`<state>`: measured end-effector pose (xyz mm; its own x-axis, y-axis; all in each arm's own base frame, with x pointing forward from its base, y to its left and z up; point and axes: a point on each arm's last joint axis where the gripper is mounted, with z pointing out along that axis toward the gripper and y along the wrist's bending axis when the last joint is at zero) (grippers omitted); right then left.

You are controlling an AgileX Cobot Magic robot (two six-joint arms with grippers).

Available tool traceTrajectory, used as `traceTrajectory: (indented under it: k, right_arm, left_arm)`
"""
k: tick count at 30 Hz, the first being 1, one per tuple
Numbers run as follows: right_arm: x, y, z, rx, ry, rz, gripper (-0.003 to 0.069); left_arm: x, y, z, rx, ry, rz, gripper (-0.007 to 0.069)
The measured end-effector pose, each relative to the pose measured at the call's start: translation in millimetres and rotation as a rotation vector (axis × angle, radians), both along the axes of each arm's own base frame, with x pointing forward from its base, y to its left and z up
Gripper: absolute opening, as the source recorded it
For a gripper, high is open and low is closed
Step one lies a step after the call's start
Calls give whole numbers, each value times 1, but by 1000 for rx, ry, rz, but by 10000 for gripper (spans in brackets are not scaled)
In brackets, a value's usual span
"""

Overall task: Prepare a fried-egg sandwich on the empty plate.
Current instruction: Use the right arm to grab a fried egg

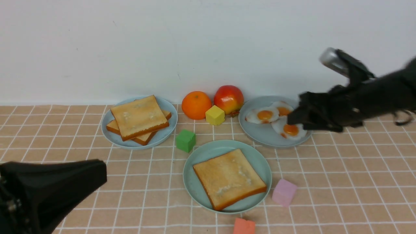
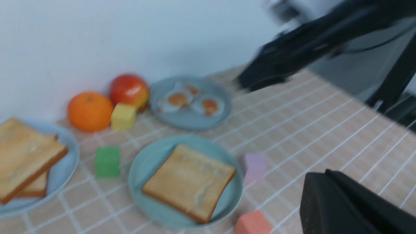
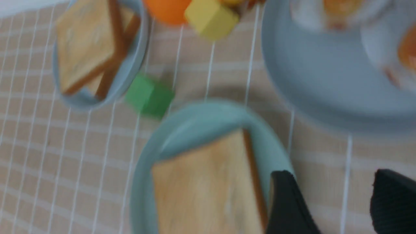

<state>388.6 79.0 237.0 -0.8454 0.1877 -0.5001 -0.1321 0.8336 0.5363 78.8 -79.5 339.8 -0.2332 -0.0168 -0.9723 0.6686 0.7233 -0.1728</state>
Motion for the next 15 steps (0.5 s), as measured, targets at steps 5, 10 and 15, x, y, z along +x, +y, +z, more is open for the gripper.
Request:
traceTrajectory:
  k: [5,10,15]
  right_arm:
    - [61,5,-44,10,37,-16,368]
    - [94,8,-75,27,79,-52,368]
    - [101,7,-75,27,78,-68,368]
  left_arm:
    - [-1,1,0,-20,-17,-7,-13]
    - [-1,1,0,-20,-17,-7,-13]
    - [-1,1,0,-20,-17,-7,-13]
